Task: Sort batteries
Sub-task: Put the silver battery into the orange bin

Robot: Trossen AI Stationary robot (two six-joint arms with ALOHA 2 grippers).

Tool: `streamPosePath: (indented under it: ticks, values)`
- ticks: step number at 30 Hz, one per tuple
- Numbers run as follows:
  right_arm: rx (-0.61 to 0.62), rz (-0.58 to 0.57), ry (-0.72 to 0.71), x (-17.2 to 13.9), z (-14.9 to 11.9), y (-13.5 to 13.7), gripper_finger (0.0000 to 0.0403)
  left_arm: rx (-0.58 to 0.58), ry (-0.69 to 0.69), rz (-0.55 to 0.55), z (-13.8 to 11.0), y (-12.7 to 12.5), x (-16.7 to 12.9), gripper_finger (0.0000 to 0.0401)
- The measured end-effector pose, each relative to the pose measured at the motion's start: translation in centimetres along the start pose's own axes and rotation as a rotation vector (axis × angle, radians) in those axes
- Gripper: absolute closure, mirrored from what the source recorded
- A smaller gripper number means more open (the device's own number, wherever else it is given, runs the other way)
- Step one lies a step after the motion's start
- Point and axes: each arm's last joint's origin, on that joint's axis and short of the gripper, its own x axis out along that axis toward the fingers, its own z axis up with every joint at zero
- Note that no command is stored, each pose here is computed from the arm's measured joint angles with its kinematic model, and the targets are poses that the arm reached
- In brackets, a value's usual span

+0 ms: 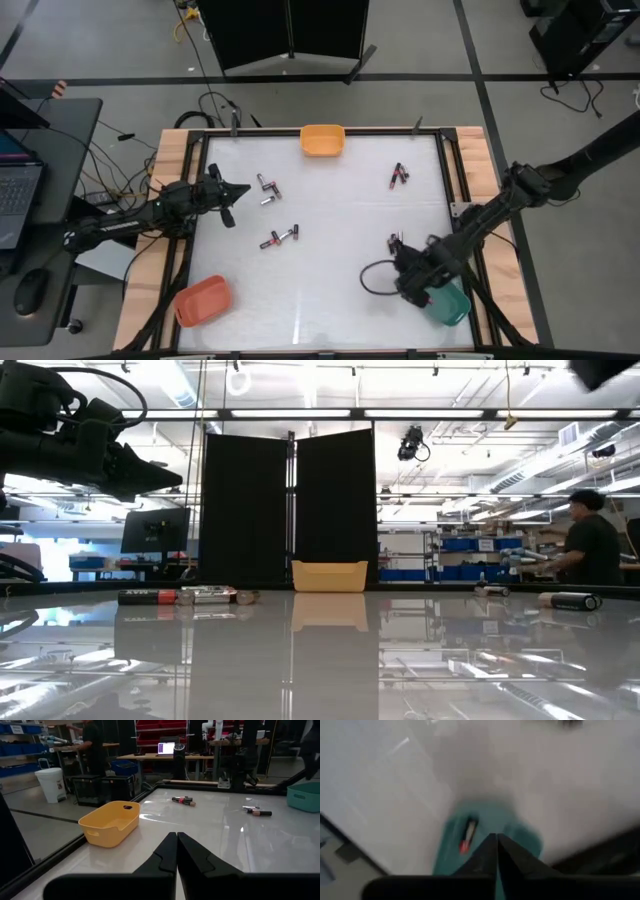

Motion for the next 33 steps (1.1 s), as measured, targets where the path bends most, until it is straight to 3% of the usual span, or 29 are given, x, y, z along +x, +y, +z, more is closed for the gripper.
streamPosePath:
  ticks: [6, 9, 14, 20, 27, 33]
  values:
    - [-0.160, 0.012, -0.185, 0.5, 5.0, -1.7, 0.0394, -0.014, 0.006, -0.025, 0.1, -0.1, 0.0, 0.0384]
    - [-0.241, 0.021, -0.357, 1.4, 7.7, -2.3, 0.0395, -0.031, 0.006, -0.027, 0.4, -0.1, -0.1, 0.0384]
    - [-0.370, 0.141, -0.660, 3.4, 11.8, -3.1, 0.0396, -0.034, 0.021, -0.070, 0.3, -0.2, -0.1, 0.0384]
    - [-0.399, 0.226, -0.968, 4.8, 15.2, -6.1, 0.0395, -0.078, 0.064, -0.145, 0.0, -0.4, 0.2, 0.0384]
    - [-0.326, 0.212, -1.058, 4.8, 17.3, -9.6, 0.0394, -0.120, 0.236, -0.161, 1.7, -0.5, 0.5, 0.0384]
    - [-0.339, 0.163, -1.071, 4.7, 17.9, -10.8, 0.0391, -0.217, 0.380, -0.178, 2.5, -0.9, 1.6, 0.0384]
